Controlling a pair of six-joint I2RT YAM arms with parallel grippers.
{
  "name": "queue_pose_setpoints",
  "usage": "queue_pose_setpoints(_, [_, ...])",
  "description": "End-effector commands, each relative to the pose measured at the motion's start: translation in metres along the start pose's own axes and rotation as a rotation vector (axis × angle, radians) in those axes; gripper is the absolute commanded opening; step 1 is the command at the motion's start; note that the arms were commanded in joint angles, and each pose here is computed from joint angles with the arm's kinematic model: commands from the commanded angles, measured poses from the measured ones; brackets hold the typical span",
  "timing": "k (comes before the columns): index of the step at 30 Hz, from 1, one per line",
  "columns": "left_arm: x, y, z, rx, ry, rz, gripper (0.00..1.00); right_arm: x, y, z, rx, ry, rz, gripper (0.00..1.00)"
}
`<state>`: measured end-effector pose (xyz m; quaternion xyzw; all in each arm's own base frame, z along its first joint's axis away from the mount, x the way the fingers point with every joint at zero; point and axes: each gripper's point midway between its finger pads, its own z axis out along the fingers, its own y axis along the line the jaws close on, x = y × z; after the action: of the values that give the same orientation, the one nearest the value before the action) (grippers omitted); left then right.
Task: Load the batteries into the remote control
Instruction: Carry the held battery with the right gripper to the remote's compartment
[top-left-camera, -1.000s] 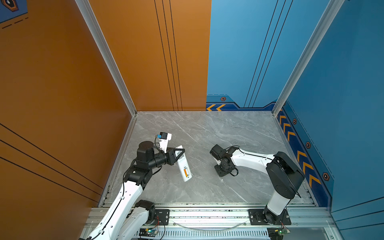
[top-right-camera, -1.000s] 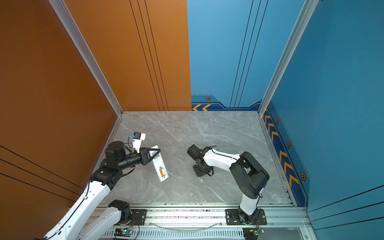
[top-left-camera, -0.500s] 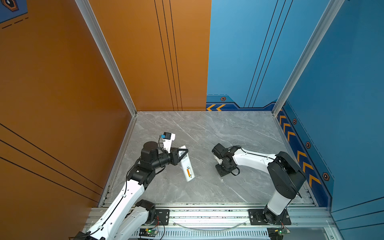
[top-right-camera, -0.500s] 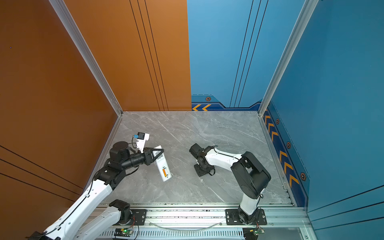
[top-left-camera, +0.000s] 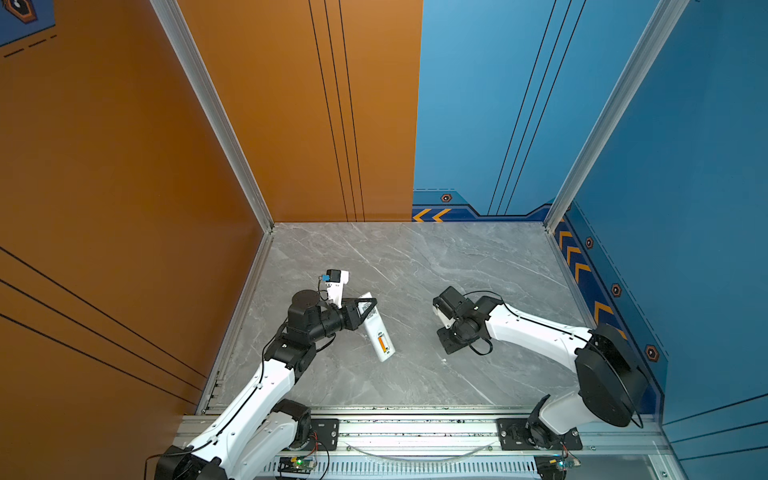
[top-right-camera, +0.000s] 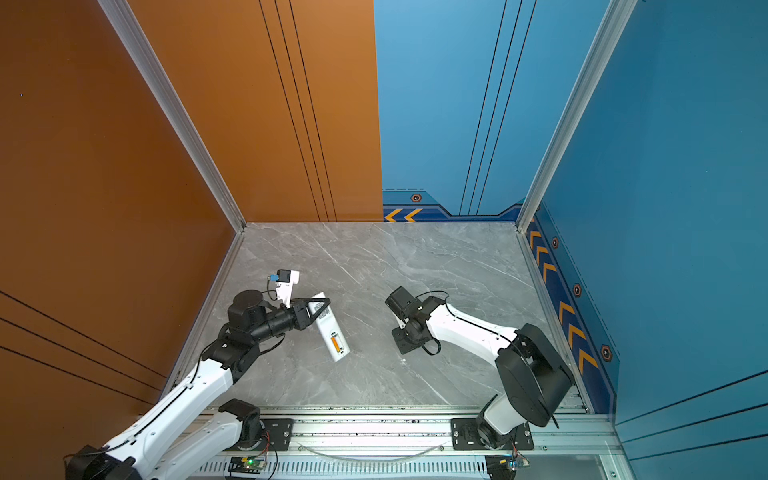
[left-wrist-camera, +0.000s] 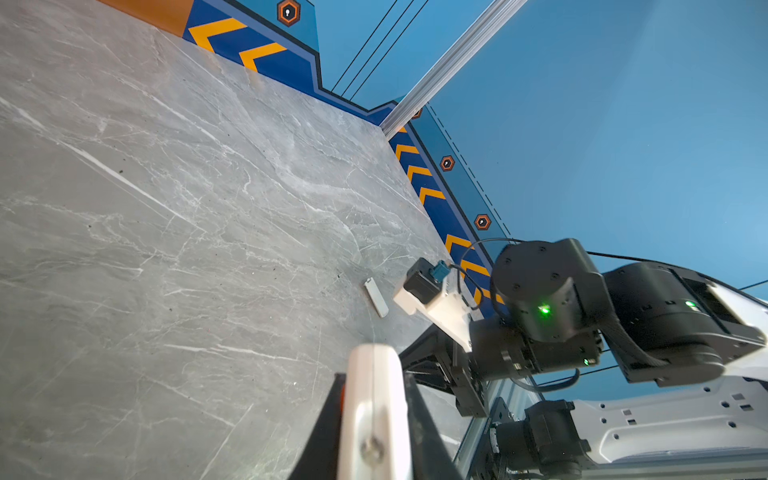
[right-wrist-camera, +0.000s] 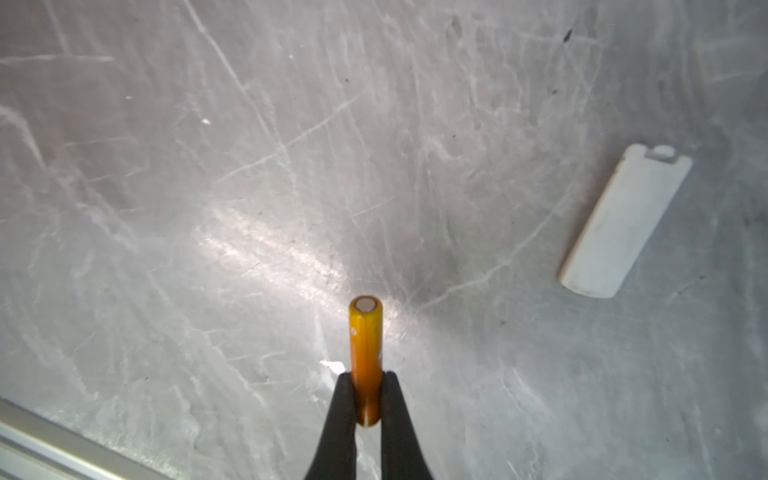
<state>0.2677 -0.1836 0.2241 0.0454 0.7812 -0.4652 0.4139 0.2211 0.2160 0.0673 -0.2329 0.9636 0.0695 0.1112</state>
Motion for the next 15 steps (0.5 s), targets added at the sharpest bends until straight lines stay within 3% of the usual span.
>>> queue_pose_setpoints(1, [-0.010, -0.009, -0.001, 0.036, -0.045, 0.019, 0.00, -0.001, 0.017, -0.023, -0.017, -0.019, -0.024, 0.00])
queue_pose_setpoints(15, [-0.012, -0.005, -0.005, 0.067, -0.058, -0.045, 0.00, -0.025, 0.091, -0.091, -0.187, -0.139, -0.132, 0.00])
